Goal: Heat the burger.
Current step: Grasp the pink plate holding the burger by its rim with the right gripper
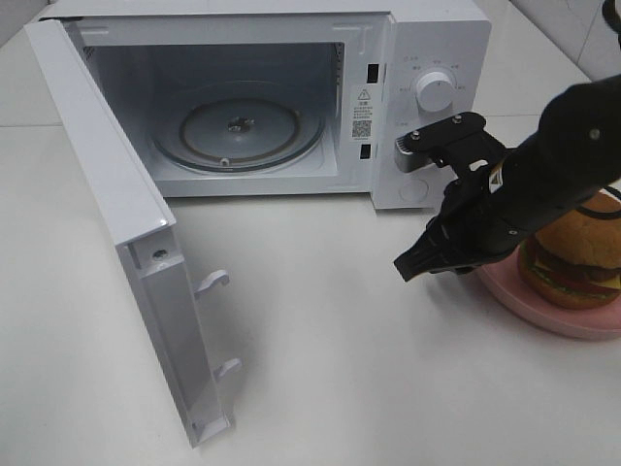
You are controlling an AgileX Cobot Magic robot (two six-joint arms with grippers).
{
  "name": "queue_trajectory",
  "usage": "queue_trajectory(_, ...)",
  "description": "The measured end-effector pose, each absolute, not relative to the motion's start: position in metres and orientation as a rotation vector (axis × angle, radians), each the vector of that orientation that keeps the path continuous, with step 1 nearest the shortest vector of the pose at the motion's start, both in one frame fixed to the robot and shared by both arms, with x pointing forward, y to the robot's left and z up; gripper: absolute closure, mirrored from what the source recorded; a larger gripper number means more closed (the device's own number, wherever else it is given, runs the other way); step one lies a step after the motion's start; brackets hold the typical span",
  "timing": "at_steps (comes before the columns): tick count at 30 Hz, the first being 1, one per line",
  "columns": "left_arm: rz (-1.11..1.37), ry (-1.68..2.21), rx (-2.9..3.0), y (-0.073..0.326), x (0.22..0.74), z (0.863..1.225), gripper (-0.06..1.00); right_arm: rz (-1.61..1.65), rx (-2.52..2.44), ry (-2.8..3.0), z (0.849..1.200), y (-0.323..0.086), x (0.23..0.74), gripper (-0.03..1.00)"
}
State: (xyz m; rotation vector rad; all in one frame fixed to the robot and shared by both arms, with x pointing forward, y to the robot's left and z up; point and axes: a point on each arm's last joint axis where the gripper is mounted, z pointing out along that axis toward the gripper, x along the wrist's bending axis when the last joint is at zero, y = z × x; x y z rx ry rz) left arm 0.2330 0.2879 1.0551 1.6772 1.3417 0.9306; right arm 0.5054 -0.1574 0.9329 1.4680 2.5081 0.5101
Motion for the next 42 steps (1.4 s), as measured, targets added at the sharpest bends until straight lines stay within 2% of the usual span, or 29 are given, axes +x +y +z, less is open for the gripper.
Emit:
queue_trajectory(4, 0.931, 1.342, 1.677, 0.288, 0.233, 1.055, 0.94, 0.527, 1.502, 2.579, 0.947, -0.148, 0.510, 0.81)
queue_trajectory(6, 0.931, 1.342, 1.677, 0.288, 0.233, 1.055, 0.94, 0.524, 1.512, 2.603, 0.955, -0.145, 0.512, 0.78)
queue_trajectory(8, 0.931, 1.342, 1.677, 0.288, 0.233, 1.055, 0.94, 0.517, 1.516, 2.622, 0.961, -0.143, 0.514, 0.68)
queue_trajectory(9, 0.931, 1.342, 1.677, 0.288, 0.233, 1.055, 0.94, 0.517, 1.516, 2.622, 0.961, -0.143, 0.514, 0.68)
queue_trajectory(11, 0.931, 1.342, 1.677, 0.288, 0.233, 1.055, 0.94, 0.500, 1.526, 2.634, 0.962, -0.143, 0.513, 0.53)
queue_trajectory(12, 0.931, 1.342, 1.677, 0.288, 0.233, 1.055, 0.94, 0.500, 1.526, 2.634, 0.962, -0.143, 0.513, 0.53)
queue_trajectory(13, 0.931, 1.342, 1.677, 0.288, 0.233, 1.055, 0.94, 0.480, 1.573, 2.628, 0.962, -0.145, 0.513, 0.42)
queue_trajectory(14, 0.931, 1.342, 1.677, 0.288, 0.233, 1.055, 0.94, 0.480, 1.573, 2.628, 0.962, -0.145, 0.513, 0.42)
queue_trajectory(16, 0.931, 1.342, 1.677, 0.288, 0.233, 1.055, 0.94, 0.426, 1.673, 2.610, 0.961, -0.152, 0.512, 0.27)
queue_trajectory(18, 0.931, 1.342, 1.677, 0.288, 0.233, 1.055, 0.94, 0.373, 1.699, 2.600, 0.961, -0.160, 0.513, 0.24)
queue_trajectory(28, 0.931, 1.342, 1.677, 0.288, 0.233, 1.055, 0.94, 0.288, 1.717, 2.563, 0.957, -0.174, 0.521, 0.23)
queue_trajectory(42, 0.931, 1.342, 1.677, 0.288, 0.233, 1.055, 0.94, 0.117, 1.706, 2.527, 0.919, -0.173, 0.547, 0.23)
